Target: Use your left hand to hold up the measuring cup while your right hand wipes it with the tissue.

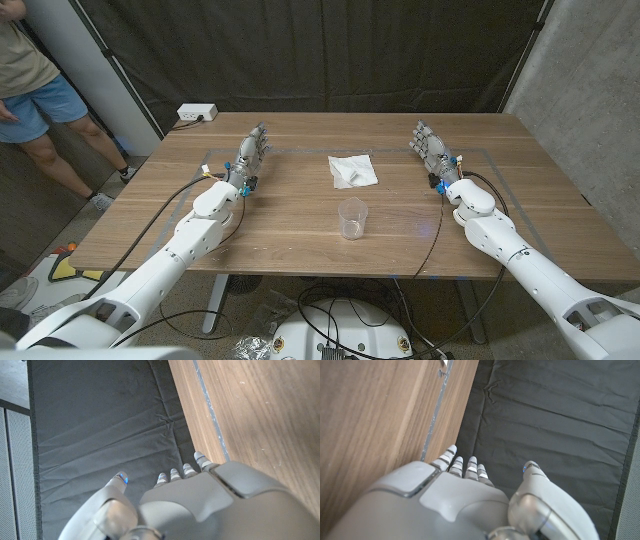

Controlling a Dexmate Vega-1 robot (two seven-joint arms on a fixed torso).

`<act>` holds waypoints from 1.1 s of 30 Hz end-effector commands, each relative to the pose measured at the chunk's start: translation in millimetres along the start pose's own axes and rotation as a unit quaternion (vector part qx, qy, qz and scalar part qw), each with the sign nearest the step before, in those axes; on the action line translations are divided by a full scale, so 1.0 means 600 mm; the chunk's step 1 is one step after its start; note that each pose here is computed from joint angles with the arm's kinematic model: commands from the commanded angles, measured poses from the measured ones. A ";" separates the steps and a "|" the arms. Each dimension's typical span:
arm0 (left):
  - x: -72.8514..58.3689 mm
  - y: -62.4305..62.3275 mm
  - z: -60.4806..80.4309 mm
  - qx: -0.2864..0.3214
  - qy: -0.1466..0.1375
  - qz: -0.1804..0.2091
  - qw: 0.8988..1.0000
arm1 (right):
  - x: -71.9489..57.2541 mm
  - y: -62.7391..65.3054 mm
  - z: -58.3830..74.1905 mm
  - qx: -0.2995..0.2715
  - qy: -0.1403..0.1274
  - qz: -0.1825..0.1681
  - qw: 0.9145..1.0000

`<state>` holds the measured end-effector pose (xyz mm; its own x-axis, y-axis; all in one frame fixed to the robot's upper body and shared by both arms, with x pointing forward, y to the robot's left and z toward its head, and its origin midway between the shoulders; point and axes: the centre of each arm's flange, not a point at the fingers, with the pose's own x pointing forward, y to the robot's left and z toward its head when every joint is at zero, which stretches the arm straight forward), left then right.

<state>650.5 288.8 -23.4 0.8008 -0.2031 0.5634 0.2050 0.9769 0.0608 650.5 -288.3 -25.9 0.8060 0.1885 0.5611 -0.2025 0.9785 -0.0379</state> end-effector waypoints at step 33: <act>0.006 -0.008 0.013 0.050 -0.002 -0.015 0.999 | 0.001 0.000 -0.009 -0.006 0.005 0.003 1.000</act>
<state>646.2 286.7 -18.3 0.7976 -0.2262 0.5592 0.1728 0.9739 0.1474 652.4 -287.4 -25.7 0.8085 0.1977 0.5542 -0.2024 0.9778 -0.0535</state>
